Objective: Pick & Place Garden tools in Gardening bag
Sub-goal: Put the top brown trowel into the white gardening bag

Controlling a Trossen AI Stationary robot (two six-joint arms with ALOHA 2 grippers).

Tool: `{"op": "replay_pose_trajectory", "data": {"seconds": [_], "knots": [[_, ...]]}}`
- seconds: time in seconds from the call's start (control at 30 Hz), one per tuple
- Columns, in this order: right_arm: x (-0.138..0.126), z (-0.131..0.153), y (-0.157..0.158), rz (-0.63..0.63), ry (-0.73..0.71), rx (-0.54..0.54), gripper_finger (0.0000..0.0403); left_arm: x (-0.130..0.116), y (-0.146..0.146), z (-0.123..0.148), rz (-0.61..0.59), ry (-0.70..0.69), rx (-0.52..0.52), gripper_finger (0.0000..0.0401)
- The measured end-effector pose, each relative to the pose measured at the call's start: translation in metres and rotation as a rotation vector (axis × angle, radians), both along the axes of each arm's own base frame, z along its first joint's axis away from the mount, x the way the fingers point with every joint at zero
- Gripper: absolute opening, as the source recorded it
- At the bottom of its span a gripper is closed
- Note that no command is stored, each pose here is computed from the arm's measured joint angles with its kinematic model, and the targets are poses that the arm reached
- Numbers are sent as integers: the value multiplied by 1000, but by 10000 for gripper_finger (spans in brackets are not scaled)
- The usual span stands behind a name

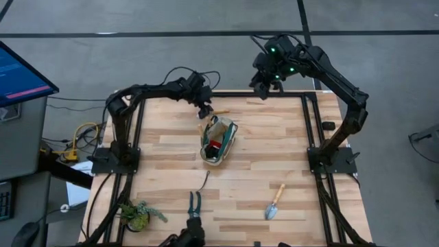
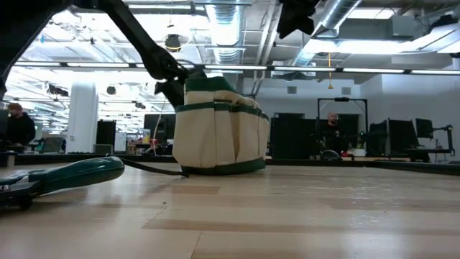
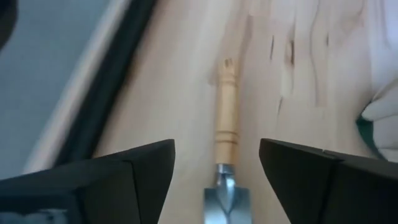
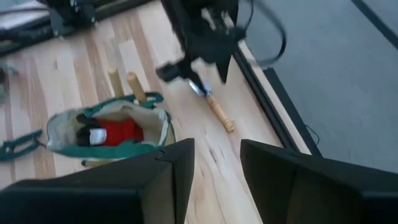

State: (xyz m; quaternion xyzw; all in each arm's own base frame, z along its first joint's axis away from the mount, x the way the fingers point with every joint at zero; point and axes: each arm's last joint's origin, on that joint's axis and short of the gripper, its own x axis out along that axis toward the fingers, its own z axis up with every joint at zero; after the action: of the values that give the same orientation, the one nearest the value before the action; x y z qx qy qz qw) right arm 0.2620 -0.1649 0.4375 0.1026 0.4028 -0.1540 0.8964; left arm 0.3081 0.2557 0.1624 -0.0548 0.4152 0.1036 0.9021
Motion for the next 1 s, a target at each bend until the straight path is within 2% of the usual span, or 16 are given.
{"op": "replay_pose_trajectory", "data": {"seconds": [0.1,0.33,0.43,0.57,0.67,0.83,1.0], "knots": [[1,1,-1,-11,-15,4,123,6,0,-15,-14,34,-39,221],[1,1,0,-26,-18,18,123,23,5,-28,-29,76,-10,223],[1,0,0,-24,-14,21,123,25,5,-38,-69,128,-42,217],[1,0,1,-24,-10,24,123,25,3,-36,-99,174,-30,202],[1,0,1,-24,-10,24,123,30,-2,-33,-136,202,9,166],[1,0,1,-24,-10,24,123,32,-9,-34,-182,209,-7,37],[2,0,2,-15,-9,23,123,34,-11,-33,-160,216,-10,33]]}}
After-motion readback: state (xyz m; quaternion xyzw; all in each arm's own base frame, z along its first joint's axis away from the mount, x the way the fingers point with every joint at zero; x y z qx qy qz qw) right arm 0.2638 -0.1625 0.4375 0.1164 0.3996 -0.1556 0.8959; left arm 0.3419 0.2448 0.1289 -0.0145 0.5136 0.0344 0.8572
